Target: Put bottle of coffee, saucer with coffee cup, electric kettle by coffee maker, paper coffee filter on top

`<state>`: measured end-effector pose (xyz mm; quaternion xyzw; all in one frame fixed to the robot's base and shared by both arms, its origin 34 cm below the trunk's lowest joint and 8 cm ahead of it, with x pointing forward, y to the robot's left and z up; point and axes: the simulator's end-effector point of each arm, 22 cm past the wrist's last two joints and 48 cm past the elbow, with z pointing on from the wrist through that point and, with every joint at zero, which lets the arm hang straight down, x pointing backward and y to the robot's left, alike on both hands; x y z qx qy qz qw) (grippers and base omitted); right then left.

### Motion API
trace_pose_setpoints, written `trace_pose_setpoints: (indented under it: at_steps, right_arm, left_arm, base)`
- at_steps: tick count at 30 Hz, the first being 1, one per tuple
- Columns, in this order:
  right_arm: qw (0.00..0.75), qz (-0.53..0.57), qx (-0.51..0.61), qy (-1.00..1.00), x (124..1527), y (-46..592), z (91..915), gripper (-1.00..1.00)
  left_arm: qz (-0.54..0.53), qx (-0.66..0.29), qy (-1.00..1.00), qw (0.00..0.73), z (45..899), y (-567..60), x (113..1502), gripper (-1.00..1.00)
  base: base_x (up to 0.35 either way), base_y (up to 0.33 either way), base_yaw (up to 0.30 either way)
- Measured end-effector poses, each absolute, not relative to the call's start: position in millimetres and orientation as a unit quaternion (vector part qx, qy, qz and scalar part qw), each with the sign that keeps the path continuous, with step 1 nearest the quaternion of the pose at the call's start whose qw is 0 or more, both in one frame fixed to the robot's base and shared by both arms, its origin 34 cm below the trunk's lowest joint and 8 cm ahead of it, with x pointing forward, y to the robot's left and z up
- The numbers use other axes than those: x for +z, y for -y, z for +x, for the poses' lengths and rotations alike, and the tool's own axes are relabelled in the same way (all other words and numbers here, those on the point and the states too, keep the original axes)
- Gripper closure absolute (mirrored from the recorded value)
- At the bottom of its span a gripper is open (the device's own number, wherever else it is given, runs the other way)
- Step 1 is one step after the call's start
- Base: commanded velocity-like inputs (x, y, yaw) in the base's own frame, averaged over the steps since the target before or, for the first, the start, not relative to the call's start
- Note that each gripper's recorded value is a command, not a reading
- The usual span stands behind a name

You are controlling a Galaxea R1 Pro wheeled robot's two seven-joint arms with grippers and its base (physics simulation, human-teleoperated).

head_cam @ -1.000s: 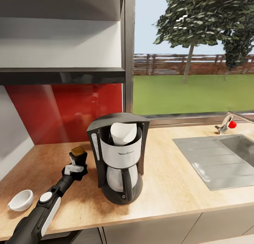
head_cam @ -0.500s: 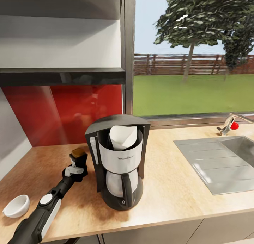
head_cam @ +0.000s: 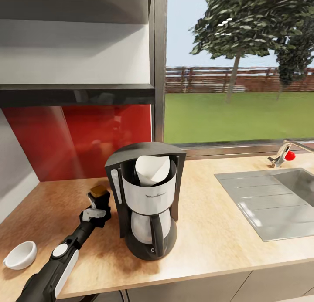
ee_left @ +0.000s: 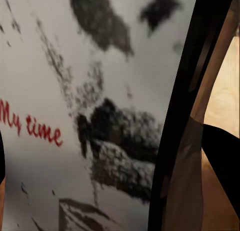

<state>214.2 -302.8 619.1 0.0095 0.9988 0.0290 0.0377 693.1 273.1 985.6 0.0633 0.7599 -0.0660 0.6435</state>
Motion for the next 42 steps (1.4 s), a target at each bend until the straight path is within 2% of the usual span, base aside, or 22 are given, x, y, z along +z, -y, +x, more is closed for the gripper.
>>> trace_pose_setpoints:
  at_steps: [14, 15, 42]
  right_arm:
    - [0.038, 0.01, 0.029, -0.999, 619.1, 303.1, 214.4, -1.0]
    - [0.038, 0.01, 0.029, -0.999, 619.1, 303.1, 214.4, -1.0]
    - [0.038, 0.01, 0.029, -0.999, 619.1, 303.1, 214.5, -1.0]
  left_arm:
    - [0.065, -0.075, -0.76, 0.643, 692.5, -263.6, 984.6, 1.0]
    - [0.066, -0.075, -0.76, 0.643, 692.5, -263.7, 984.5, -1.0]
    - [0.064, -0.075, -0.759, 0.644, 692.7, -264.8, 985.5, -1.0]
  base:
    - [0.0, 0.0, 0.0]
    - [0.0, 0.0, 0.0]
    - [0.0, 0.0, 0.0]
